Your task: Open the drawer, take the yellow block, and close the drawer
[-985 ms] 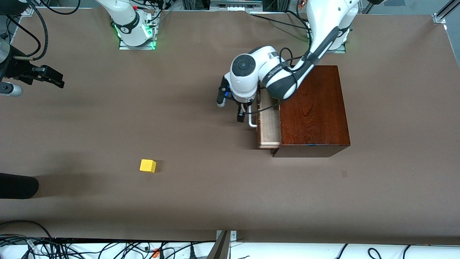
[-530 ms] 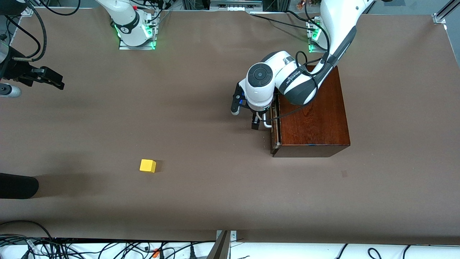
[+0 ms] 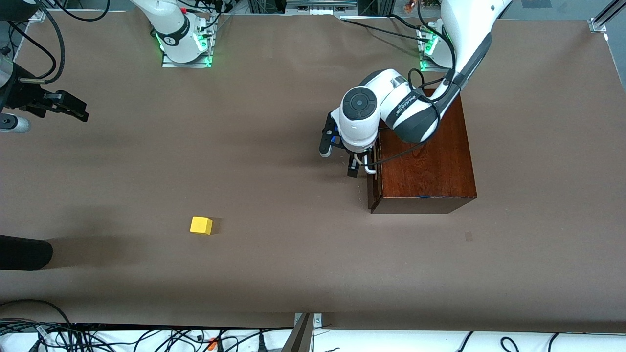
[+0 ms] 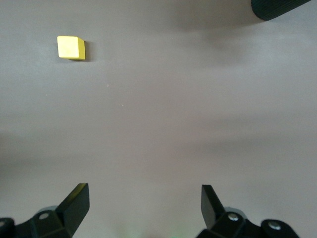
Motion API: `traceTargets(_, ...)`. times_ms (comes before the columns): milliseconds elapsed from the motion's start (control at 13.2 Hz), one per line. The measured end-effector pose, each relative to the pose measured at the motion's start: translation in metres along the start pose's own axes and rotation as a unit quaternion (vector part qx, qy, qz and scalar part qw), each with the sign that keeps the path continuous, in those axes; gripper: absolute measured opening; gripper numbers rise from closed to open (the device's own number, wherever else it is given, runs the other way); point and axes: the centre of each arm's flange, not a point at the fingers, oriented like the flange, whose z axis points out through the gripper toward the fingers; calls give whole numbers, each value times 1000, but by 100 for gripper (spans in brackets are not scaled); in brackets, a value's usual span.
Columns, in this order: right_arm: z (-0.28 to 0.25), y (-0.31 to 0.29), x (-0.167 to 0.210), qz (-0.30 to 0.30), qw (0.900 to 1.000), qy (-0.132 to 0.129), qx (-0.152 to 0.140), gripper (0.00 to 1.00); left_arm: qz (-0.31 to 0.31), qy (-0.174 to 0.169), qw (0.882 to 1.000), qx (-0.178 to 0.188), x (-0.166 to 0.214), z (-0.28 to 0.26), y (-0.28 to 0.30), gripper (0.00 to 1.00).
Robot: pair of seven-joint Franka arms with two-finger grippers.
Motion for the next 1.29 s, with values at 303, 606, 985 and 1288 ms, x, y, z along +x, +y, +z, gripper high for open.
traceTargets(303, 0, -2, 0, -1, 1000, -2, 6, 100, -44, 38, 998, -12, -14, -38, 0, 100)
traceTargets(606, 0, -3, 0, -1, 1000, -2, 7, 100, -167, 46, 983, -53, -39, -108, 13, 100)
traceTargets(985, 0, -5, -1, -2, 1000, -3, 15, 100, -355, -2, 932, -70, -129, -198, 31, 100)
traceTargets(1288, 0, -5, -1, -2, 1000, -3, 15, 100, -457, 4, 887, -62, -234, -226, 28, 100)
